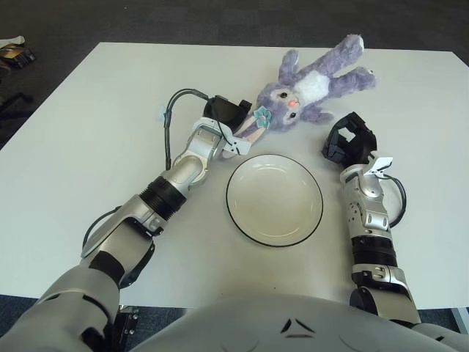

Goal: Put the doll into the plate.

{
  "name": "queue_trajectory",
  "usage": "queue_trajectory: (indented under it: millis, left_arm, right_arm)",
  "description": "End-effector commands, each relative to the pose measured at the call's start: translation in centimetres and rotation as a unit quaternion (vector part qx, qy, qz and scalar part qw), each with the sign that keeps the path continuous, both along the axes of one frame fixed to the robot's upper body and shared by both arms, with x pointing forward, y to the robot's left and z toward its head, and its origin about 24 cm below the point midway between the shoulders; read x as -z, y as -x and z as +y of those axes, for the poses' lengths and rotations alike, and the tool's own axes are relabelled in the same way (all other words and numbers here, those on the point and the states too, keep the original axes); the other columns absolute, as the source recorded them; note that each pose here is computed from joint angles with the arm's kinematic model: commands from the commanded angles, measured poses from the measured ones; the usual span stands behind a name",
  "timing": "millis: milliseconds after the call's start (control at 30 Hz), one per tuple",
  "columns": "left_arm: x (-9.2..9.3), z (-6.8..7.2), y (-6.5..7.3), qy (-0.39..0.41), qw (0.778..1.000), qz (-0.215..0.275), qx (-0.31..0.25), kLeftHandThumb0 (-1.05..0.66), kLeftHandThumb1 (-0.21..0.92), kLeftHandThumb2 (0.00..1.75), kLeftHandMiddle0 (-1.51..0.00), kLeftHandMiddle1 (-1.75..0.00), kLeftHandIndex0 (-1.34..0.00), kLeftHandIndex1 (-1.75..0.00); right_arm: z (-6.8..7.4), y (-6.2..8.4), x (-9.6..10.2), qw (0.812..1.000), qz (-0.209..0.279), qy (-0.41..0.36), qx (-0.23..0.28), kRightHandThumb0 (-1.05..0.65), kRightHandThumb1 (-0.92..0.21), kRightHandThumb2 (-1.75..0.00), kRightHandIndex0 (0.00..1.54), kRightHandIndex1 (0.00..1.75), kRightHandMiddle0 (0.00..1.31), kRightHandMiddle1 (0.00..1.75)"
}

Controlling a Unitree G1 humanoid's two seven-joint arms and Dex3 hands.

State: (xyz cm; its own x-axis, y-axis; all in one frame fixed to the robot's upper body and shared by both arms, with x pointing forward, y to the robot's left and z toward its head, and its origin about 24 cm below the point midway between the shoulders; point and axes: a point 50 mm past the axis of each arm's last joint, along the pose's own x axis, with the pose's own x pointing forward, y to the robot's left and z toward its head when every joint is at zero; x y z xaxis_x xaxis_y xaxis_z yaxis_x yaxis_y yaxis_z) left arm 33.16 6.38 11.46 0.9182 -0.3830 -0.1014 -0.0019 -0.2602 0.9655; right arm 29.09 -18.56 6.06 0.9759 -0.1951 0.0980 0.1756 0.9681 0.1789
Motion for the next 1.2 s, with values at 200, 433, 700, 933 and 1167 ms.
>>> queue_trajectory:
  millis: [200,433,700,933,1167]
  left_arm:
    - [0.2,0.5,-0.1,0.005,1.000,-0.019,0.012,0.00,0.17,1.49,-0.61,-1.75,-0.60,-1.74]
    - [0.2,0.7,-0.3,0.025,0.999,-0.017,0.013,0.00,0.12,1.54,-0.64,-1.75,-0.63,-1.74]
    - [0.0,0.9,-0.4,0.054,0.998,-0.015,0.014,0.00,0.07,1.60,-0.69,-1.75,-0.68,-1.74]
    - [-0.1,0.9,-0.5,0.063,0.998,-0.021,0.016,0.00,0.02,1.65,-0.72,-1.75,-0.71,-1.74]
    - [-0.1,1.0,-0.6,0.072,0.997,-0.036,0.021,0.00,0.02,1.65,-0.72,-1.75,-0.71,-1.74]
  right_arm:
    - [0.6,0.8,0.8,1.000,0.020,0.005,0.004,-0.47,-0.34,-1.28,1.02,1.75,0.59,1.75]
    - [1.1,0.8,-0.9,0.997,-0.005,0.074,0.010,-0.47,-0.34,-1.28,1.01,1.75,0.59,1.75]
    - [1.4,0.6,-2.0,0.984,-0.029,0.174,-0.015,-0.49,-0.29,-1.35,1.06,1.75,0.63,1.75]
    - [1.7,-0.2,-3.9,0.970,-0.053,0.237,-0.021,-0.47,-0.33,-1.29,1.01,1.75,0.60,1.75]
    - [1.8,-0.5,-5.1,0.953,-0.068,0.294,-0.017,-0.45,-0.41,-1.19,0.91,1.75,0.53,1.75]
